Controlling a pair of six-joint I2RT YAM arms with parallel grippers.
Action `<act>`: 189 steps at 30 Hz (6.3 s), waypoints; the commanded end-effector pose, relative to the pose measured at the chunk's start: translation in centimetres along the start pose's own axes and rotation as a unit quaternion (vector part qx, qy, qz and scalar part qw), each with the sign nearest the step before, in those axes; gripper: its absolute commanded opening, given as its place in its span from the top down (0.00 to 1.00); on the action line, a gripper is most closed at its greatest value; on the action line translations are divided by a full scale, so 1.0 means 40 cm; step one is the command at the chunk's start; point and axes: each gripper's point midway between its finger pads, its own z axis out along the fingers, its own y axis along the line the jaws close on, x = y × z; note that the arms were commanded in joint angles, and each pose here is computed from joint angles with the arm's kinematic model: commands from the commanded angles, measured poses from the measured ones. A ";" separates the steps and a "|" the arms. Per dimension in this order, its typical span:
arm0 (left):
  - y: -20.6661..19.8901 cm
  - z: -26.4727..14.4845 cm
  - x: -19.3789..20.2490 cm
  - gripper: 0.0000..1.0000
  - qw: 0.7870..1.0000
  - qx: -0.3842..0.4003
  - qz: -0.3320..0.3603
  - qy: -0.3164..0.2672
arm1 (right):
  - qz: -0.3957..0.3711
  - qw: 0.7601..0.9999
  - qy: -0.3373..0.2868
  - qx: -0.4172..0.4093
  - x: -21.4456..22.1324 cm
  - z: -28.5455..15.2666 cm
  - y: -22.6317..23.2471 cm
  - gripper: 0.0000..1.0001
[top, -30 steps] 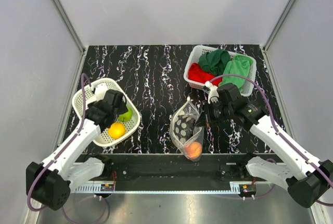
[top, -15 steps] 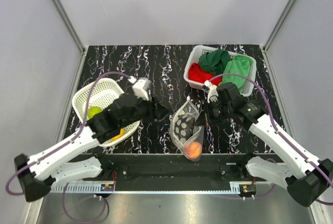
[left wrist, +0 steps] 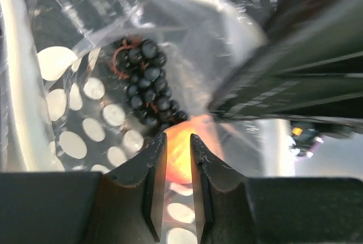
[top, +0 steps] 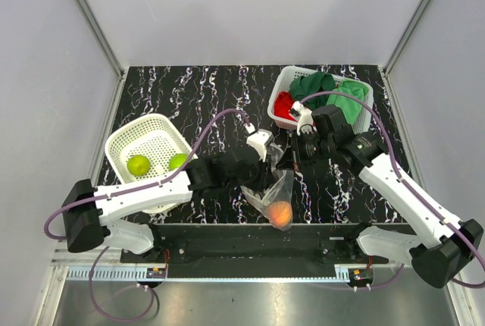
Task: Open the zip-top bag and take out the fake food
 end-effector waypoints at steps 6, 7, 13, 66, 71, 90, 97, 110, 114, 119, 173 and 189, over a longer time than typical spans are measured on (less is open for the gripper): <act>-0.009 0.034 -0.011 0.75 0.999 -0.014 -0.030 0.002 | -0.032 0.998 -0.031 -0.044 -0.066 -0.005 0.060 1.00; -0.005 0.052 0.007 0.75 0.999 -0.015 -0.030 0.015 | -0.033 0.998 -0.035 -0.043 -0.063 -0.011 0.059 1.00; -0.042 0.113 0.107 0.72 0.996 0.008 -0.025 0.084 | -0.020 0.999 -0.024 -0.025 -0.005 -0.013 0.025 1.00; 0.067 0.206 0.227 0.74 0.992 -0.123 -0.015 0.032 | 0.007 1.000 -0.005 -0.003 0.099 -0.037 -0.018 1.00; 0.051 0.148 0.199 1.00 0.992 -0.124 0.017 0.029 | 0.008 1.000 -0.007 0.004 0.097 -0.038 -0.024 1.00; 0.161 0.000 0.093 1.00 0.963 -0.262 0.028 -0.049 | 0.041 0.999 0.014 -0.014 0.138 -0.056 -0.004 1.00; 0.182 0.015 0.033 1.00 0.943 -0.311 0.076 -0.088 | 0.050 0.999 0.012 0.012 0.148 -0.063 -0.026 1.00; 0.137 0.170 0.204 0.67 0.977 -0.205 -0.009 0.059 | 0.047 0.999 0.010 -0.002 0.141 -0.059 -0.014 1.00; 0.136 0.178 0.189 0.40 0.978 -0.200 -0.004 0.051 | 0.046 0.999 0.010 -0.002 0.142 -0.059 -0.016 1.00; 0.146 0.171 0.171 0.27 0.981 -0.189 -0.015 0.043 | 0.045 0.999 0.012 -0.004 0.147 -0.057 -0.016 1.00; 0.139 0.192 0.132 0.65 0.986 -0.155 -0.010 0.058 | 0.043 0.999 0.016 -0.005 0.140 -0.046 -0.016 1.00; -0.032 -0.092 -0.220 1.00 0.987 -0.027 -0.008 -0.158 | 0.045 0.998 0.009 0.034 0.134 -0.031 -0.058 1.00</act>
